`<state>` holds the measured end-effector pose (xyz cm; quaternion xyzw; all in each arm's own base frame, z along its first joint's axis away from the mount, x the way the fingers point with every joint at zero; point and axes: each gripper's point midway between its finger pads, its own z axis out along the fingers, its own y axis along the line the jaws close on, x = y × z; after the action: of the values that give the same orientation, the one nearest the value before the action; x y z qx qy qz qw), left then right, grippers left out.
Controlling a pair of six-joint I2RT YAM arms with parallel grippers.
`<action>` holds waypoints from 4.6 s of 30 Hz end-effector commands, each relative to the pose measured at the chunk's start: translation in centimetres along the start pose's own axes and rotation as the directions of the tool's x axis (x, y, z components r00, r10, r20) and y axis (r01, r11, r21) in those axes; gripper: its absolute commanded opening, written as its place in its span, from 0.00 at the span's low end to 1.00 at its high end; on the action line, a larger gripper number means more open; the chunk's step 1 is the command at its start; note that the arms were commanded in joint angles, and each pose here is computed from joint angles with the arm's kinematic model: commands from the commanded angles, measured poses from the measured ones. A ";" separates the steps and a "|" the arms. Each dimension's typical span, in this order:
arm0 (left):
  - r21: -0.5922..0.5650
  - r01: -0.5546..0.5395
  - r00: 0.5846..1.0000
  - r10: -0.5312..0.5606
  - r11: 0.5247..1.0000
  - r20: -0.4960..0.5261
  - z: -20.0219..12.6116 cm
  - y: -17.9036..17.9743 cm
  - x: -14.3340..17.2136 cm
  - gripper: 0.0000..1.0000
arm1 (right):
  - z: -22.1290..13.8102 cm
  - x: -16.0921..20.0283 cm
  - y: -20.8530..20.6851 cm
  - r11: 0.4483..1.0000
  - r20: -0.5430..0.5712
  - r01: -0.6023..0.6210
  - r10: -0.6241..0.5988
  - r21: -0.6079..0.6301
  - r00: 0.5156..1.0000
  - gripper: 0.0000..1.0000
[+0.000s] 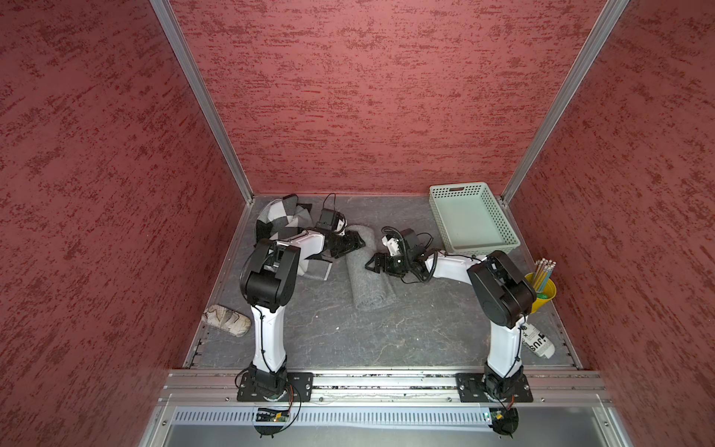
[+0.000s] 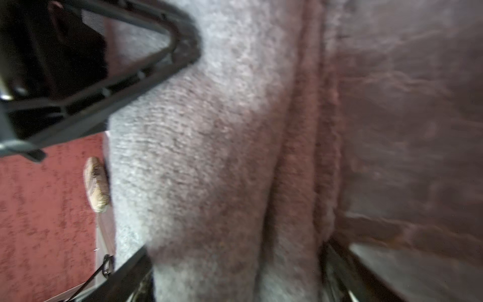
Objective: Roll up the scarf and place it into the basket
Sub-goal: Pick up the scarf at the center of the board, then place the scarf in the basket.
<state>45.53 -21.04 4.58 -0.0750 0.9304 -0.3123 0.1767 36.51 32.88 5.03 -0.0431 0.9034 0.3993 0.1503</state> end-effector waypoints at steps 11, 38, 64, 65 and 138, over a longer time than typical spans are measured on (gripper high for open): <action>-0.056 0.081 0.997 -0.079 0.995 0.025 0.7 1.7 0.3 0.70 | 4.3 4.6 -3.1 0.982 -0.111 -0.187 0.184 -0.026 0.977 0.45; 0.110 0.061 0.883 -0.105 0.992 0.457 -23.3 -2.7 -6.5 1.00 | -8.3 -7.6 9.4 0.871 0.163 0.131 -0.059 -0.473 0.985 0.00; 0.153 0.041 0.903 -0.103 0.987 0.418 -23.1 -2.9 -4.0 1.00 | -32.6 -23.9 -9.8 0.900 0.534 0.019 -0.275 0.435 0.799 0.00; 0.147 0.040 0.904 -0.099 0.988 0.416 -23.2 -2.9 -3.9 1.00 | -32.9 -24.0 -10.6 0.882 0.538 -0.001 -0.286 0.471 0.793 0.00; 0.192 -0.155 0.983 0.132 0.969 0.129 -4.7 -14.6 3.5 0.96 | -22.1 -12.1 -12.2 0.891 0.311 -0.107 -0.040 0.442 0.950 0.60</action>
<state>39.53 -28.11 14.36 -0.0175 0.9052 -0.3500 0.2405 45.77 6.63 15.09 0.0770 0.9322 0.1987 0.2926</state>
